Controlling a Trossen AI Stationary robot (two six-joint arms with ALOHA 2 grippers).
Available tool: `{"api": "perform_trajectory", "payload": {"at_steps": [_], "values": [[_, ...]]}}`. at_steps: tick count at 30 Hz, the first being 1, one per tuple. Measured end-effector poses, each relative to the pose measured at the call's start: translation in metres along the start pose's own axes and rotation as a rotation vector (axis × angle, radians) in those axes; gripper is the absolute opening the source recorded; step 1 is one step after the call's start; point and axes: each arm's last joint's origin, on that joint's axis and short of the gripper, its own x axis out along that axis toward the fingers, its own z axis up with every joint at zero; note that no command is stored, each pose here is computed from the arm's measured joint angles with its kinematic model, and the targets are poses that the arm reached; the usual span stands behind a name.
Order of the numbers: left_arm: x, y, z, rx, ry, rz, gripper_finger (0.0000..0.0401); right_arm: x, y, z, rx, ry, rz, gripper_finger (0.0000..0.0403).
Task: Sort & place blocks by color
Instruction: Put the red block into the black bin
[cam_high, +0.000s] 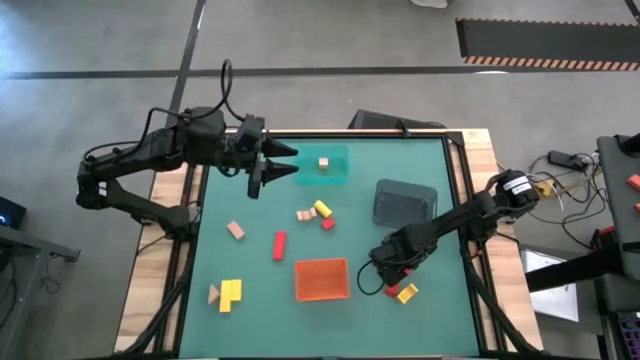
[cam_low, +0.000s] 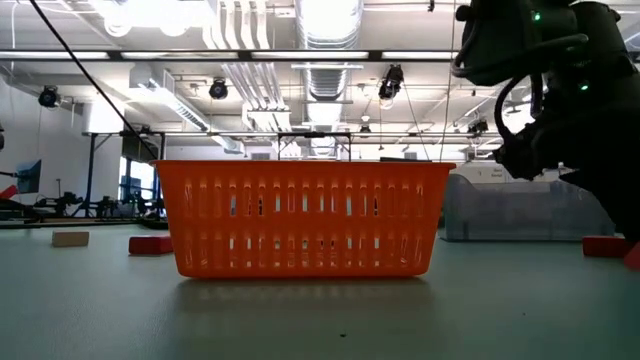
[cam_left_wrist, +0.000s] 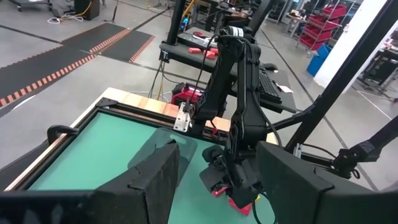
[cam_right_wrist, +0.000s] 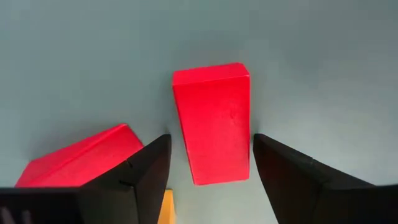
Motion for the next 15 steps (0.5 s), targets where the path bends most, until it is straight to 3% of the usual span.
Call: {"api": "perform_trajectory", "payload": {"at_steps": [11,15], "values": [[0.0052,0.0009,-0.0017,-0.001,0.014,0.003,0.0199,-0.0015,0.0017,0.0001,-0.015,-0.010,0.024,0.0126],[0.0073,0.0013,-0.0024,-0.002,0.019,0.005,0.0199,-0.0016,0.0016,0.0001,-0.024,-0.010,0.024,0.0121]]}}
